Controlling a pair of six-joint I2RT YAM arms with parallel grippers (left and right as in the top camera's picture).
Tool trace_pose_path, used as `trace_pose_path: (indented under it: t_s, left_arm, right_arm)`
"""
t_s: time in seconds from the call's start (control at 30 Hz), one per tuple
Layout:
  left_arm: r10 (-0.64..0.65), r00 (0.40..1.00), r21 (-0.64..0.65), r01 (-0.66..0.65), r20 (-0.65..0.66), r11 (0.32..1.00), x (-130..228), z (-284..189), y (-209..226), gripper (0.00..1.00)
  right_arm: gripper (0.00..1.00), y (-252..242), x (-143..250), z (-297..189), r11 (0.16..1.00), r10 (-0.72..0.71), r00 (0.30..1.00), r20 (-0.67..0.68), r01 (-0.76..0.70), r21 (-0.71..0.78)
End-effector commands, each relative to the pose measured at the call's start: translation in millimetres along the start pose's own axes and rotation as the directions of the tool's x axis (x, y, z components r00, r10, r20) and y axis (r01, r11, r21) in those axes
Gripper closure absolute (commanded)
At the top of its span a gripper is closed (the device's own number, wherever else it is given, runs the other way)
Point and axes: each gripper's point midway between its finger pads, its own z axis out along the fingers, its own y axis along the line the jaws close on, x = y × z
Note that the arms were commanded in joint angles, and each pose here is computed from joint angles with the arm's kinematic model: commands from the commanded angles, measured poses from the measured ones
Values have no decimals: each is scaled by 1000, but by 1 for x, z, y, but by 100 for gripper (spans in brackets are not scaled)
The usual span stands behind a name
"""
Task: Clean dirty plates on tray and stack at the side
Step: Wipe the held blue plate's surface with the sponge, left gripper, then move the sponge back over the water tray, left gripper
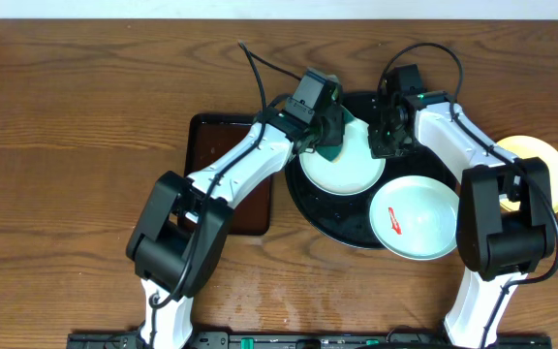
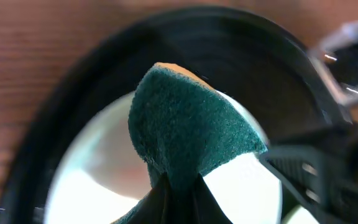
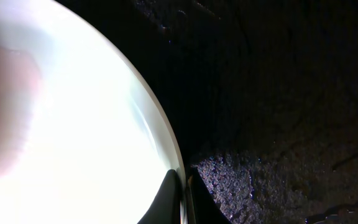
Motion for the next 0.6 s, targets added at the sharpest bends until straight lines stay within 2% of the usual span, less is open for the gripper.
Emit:
trace_pose_path:
  t_s: [0.0, 0.27, 0.57]
  left_arm:
    - [27, 998, -82, -23, 53, 996, -11, 13, 18, 92]
    - [19, 1000, -86, -20, -12, 996, 11, 42, 29, 92]
    - [-41, 972, 148, 76, -230, 986, 51, 33, -12, 92]
  right_arm:
    - [99, 12, 7, 6, 999, -26, 999, -19, 25, -26]
    - [99, 12, 6, 6, 999, -26, 1000, -14, 26, -26]
    - [99, 12, 5, 6, 999, -27, 1000, -11, 26, -27]
